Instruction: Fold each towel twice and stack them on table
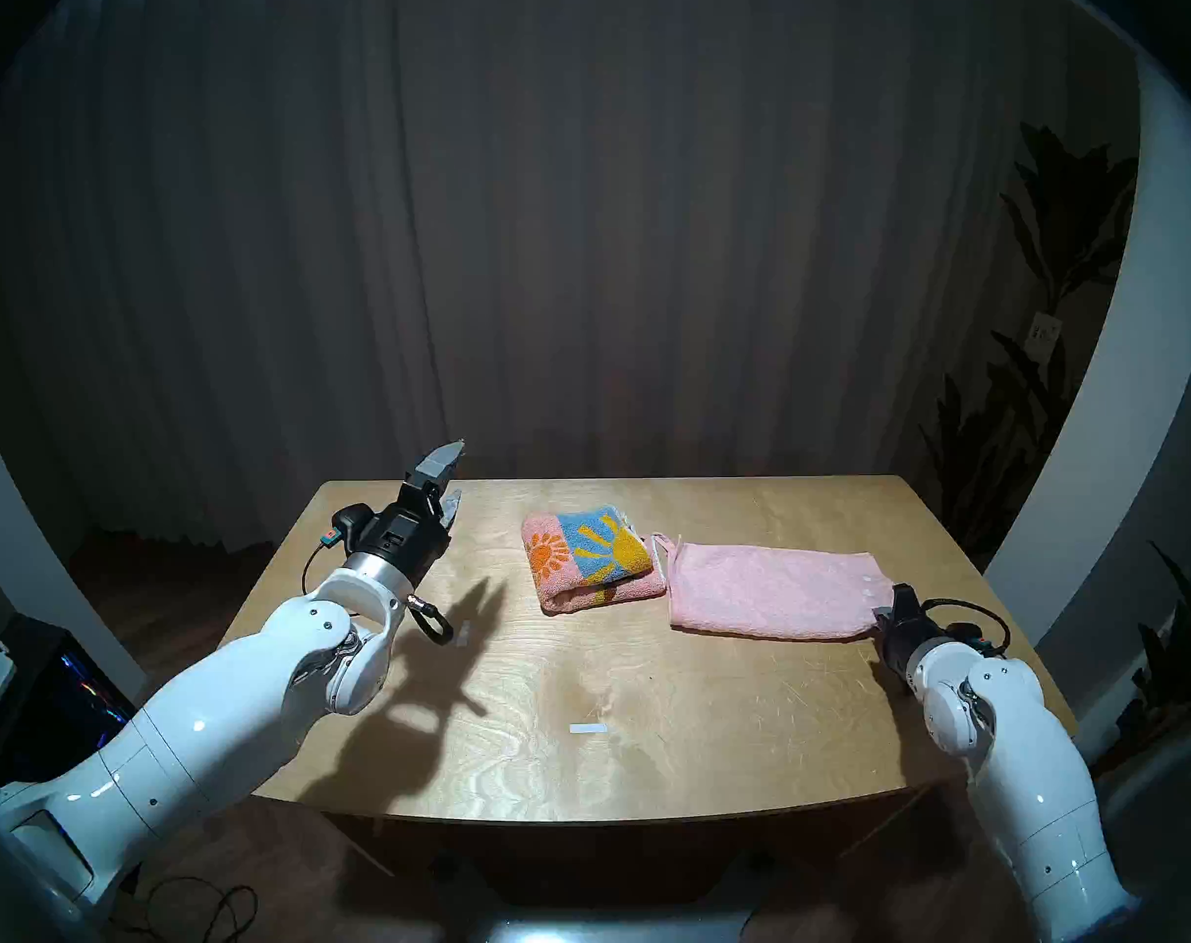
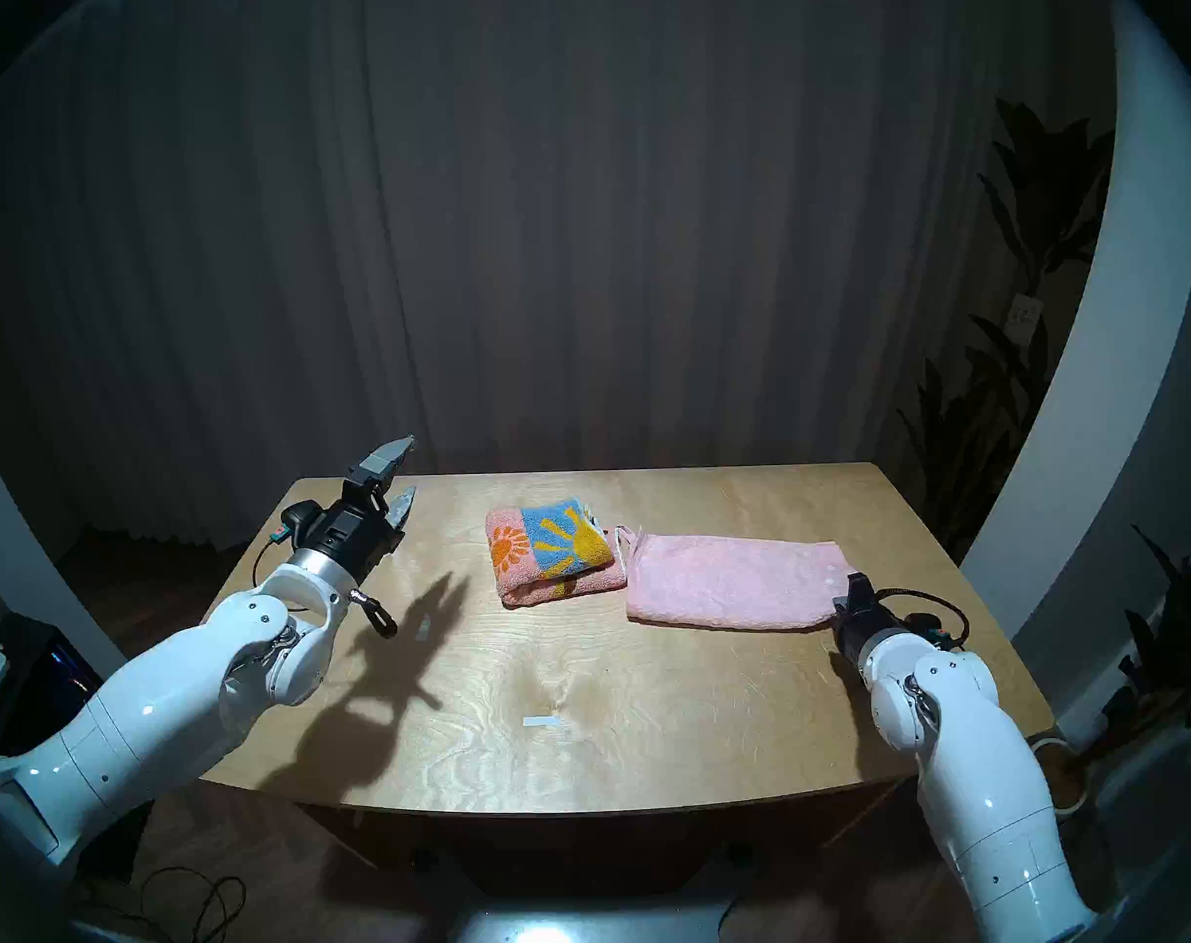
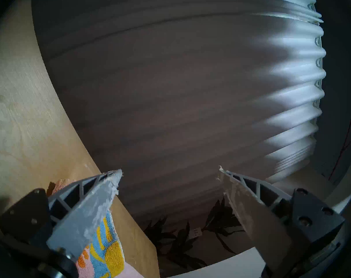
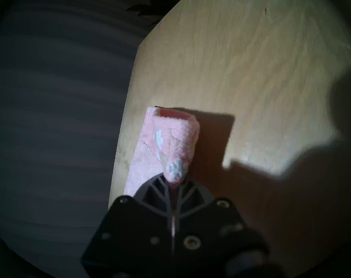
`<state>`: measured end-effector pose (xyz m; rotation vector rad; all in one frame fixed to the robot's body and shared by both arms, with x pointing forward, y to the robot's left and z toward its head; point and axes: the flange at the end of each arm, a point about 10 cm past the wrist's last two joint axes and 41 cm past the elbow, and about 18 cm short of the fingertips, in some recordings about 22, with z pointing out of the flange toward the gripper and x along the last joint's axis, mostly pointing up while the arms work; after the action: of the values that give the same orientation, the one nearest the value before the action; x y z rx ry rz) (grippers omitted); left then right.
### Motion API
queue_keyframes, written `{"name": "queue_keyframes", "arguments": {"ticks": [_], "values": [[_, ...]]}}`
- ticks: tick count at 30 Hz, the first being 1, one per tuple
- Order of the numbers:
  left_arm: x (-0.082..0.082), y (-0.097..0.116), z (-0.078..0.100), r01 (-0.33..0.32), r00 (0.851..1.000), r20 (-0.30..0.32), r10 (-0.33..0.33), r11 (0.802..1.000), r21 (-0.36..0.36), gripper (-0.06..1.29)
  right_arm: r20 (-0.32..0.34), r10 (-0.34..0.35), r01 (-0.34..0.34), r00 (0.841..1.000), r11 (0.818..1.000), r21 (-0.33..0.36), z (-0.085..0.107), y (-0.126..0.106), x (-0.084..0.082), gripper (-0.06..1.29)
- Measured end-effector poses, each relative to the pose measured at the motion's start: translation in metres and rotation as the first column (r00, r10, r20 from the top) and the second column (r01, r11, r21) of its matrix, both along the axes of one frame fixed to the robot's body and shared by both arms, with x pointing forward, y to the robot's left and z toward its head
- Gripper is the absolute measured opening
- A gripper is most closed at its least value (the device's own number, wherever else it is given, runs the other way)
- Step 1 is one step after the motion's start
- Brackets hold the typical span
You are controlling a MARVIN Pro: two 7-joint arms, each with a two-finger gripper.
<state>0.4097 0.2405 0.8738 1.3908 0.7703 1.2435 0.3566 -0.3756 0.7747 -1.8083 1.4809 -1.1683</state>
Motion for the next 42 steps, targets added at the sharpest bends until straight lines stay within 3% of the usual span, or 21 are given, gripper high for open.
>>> {"name": "queue_keyframes", "arguments": {"ticks": [9,13,14,19,28,29,30,34,37,38,39,42], "values": [[0.001,-0.003,-0.002,-0.015,1.0,-0.003,0.015,1.0,-0.022,1.21,-0.061,0.109,-0.117,0.992,0.982,-0.147,0.004,-0.027,0.007,-0.03],[0.001,-0.004,-0.003,-0.026,1.0,-0.005,0.025,0.999,-0.031,1.21,-0.074,0.178,-0.19,0.981,0.958,-0.216,0.015,-0.029,0.016,-0.03],[0.001,-0.004,-0.003,-0.032,0.999,-0.005,0.032,0.999,-0.035,1.21,-0.075,0.213,-0.225,0.974,0.942,-0.249,0.022,-0.028,0.022,-0.03],[0.0,-0.003,-0.005,-0.051,0.999,-0.009,0.05,0.998,-0.043,1.21,-0.071,0.29,-0.298,0.954,0.902,-0.313,0.037,-0.021,0.032,-0.03],[-0.003,0.004,-0.009,-0.098,0.995,-0.018,0.097,0.994,-0.058,1.21,-0.092,0.442,-0.437,0.892,0.795,-0.421,0.052,-0.004,0.046,-0.03],[-0.004,0.005,-0.01,-0.105,0.994,-0.02,0.104,0.993,-0.059,1.21,-0.1,0.466,-0.46,0.879,0.774,-0.435,0.052,-0.002,0.047,-0.03],[-0.004,0.006,-0.011,-0.108,0.994,-0.021,0.107,0.992,-0.059,1.21,-0.103,0.475,-0.469,0.874,0.766,-0.439,0.053,-0.002,0.048,-0.03],[-0.006,0.009,-0.013,-0.126,0.992,-0.026,0.125,0.99,-0.059,1.21,-0.13,0.536,-0.528,0.834,0.708,-0.469,0.053,0.003,0.051,-0.03],[-0.008,0.012,-0.014,-0.139,0.99,-0.027,0.137,0.989,-0.06,1.21,-0.158,0.585,-0.577,0.796,0.653,-0.49,0.052,0.007,0.053,-0.03],[-0.009,0.013,-0.014,-0.141,0.99,-0.027,0.14,0.988,-0.06,1.21,-0.164,0.593,-0.586,0.788,0.643,-0.493,0.052,0.007,0.054,-0.03],[-0.01,0.014,-0.015,-0.147,0.989,-0.027,0.145,0.987,-0.061,1.21,-0.178,0.613,-0.607,0.77,0.617,-0.501,0.052,0.01,0.055,-0.03],[-0.011,0.015,-0.015,-0.156,0.988,-0.027,0.154,0.986,-0.062,1.21,-0.193,0.639,-0.632,0.745,0.582,-0.511,0.054,0.014,0.058,-0.03]]}}
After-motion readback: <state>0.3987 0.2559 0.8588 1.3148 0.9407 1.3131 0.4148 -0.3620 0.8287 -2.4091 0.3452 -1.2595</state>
